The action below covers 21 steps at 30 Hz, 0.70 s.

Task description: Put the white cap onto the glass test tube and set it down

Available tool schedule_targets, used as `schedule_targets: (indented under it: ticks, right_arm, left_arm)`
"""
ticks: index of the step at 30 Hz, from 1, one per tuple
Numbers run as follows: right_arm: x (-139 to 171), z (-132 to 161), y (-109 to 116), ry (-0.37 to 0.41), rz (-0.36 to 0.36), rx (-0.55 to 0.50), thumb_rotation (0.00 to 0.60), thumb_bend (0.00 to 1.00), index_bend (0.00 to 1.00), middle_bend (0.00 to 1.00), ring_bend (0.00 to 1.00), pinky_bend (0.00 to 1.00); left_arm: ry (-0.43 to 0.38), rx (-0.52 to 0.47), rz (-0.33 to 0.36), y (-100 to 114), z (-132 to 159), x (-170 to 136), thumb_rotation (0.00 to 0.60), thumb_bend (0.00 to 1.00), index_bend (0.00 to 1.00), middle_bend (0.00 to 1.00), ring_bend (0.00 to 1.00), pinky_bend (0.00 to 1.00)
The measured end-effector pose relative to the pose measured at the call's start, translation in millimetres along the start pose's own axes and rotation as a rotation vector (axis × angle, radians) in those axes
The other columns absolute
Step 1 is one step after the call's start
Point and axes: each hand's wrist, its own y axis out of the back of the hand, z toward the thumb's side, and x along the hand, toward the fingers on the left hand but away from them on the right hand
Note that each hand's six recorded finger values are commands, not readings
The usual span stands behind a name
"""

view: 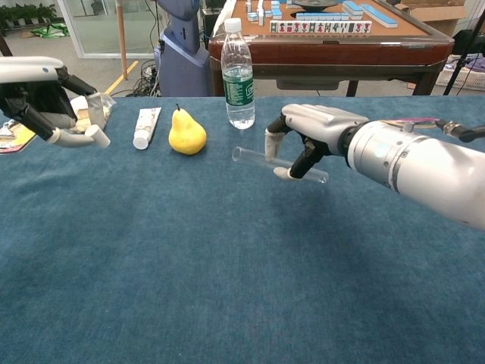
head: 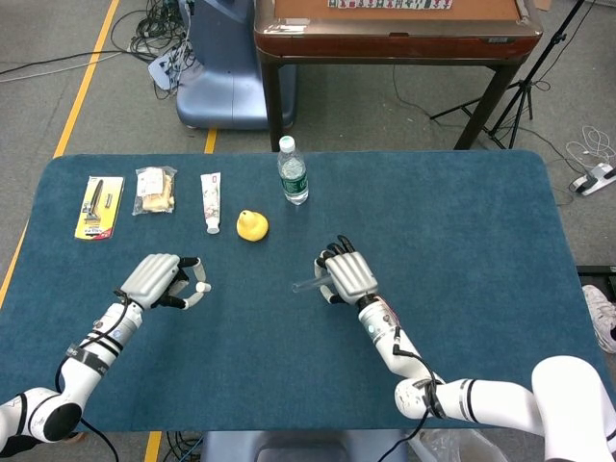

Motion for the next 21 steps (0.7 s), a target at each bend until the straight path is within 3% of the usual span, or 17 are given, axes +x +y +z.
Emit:
schedule_targets:
  ticks: [9,21]
  right_arm:
    - [-8.4,15.1,13.3,0.038,-0.030,-0.213,0.600,0.56,0.69,0.36,0.19,0.11]
    - [-28.9,50.3,13.7,0.099,0.004,-0.439,0.600,0.56,0.69,0.36,0.20,0.12]
  left_arm:
    - [-0.016,-0.176,0.118,34.2,7.1,-1.2,0.600,0.31,0.62,1.00,1.00,1.00]
    - [-0.034,-0.250,0.155,47.2,19.3,-3.8,0.600,0.31,0.62,1.00,1.00,1.00]
